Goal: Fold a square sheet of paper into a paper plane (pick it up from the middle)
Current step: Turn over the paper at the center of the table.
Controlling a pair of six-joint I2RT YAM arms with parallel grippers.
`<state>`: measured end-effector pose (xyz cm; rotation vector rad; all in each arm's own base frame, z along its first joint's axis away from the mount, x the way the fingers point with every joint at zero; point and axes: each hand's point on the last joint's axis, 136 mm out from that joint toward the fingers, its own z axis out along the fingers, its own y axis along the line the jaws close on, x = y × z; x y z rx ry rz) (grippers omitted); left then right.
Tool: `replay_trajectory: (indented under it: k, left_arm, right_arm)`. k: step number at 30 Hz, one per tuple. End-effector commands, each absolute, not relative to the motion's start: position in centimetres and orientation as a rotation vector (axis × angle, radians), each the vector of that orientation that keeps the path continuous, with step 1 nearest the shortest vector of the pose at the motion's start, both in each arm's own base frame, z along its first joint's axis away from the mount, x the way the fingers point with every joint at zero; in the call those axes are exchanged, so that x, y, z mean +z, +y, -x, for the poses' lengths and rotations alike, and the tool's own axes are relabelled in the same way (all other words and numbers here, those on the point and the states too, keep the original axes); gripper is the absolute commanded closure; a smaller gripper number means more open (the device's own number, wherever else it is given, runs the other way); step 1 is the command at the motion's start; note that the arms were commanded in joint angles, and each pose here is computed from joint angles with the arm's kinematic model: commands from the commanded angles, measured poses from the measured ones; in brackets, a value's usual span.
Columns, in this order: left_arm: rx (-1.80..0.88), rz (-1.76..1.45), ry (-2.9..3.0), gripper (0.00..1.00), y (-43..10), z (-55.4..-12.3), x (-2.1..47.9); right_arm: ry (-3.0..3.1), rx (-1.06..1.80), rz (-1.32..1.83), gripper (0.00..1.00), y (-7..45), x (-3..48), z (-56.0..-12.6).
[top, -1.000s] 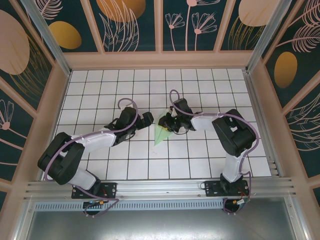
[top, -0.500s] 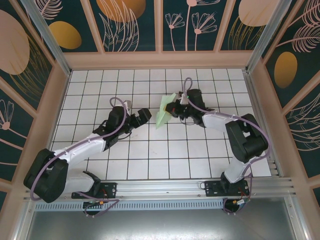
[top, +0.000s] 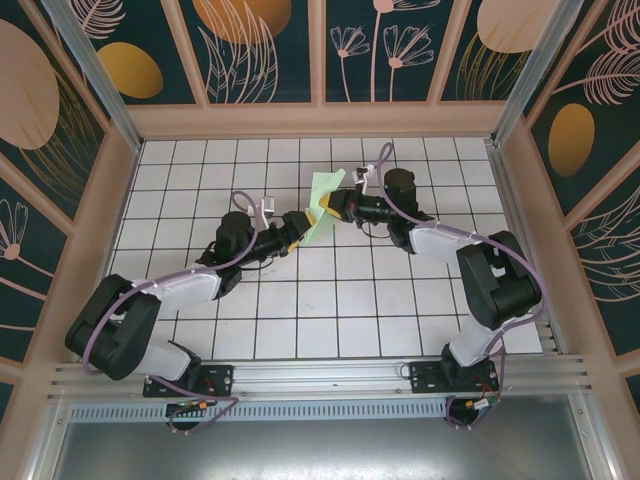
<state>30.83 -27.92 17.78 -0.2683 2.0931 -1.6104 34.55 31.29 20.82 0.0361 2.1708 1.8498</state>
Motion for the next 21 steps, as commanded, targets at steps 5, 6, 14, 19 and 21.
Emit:
replay_trajectory:
  k: [5, 6, 14, 19, 21]
  left_arm:
    - [-1.687, 0.199, 1.962, 0.37, -28.4, -31.3, 20.7]
    - [-1.683, 0.195, 1.961, 0.41, -28.4, -31.3, 20.6]
    - [-1.647, 0.161, 1.993, 0.79, -28.6, -31.4, 19.9]
    - [-1.549, 0.135, 2.046, 0.92, -28.3, -31.6, 19.1]
    - [-1.472, 0.133, 2.092, 0.95, -27.8, -31.7, 18.3]
  right_arm:
    - [2.166, 1.937, 0.06, 0.95, 32.5, 21.7, -32.8]
    - [2.173, 1.935, 0.058, 0.95, 32.5, 21.5, -32.8]
    - [2.25, 1.904, 0.08, 0.95, 32.4, 20.4, -32.3]
    - [2.306, 1.789, 0.053, 0.77, 31.1, 19.6, -33.1]
    - [2.315, 1.705, 0.021, 0.67, 29.9, 19.3, -33.8]
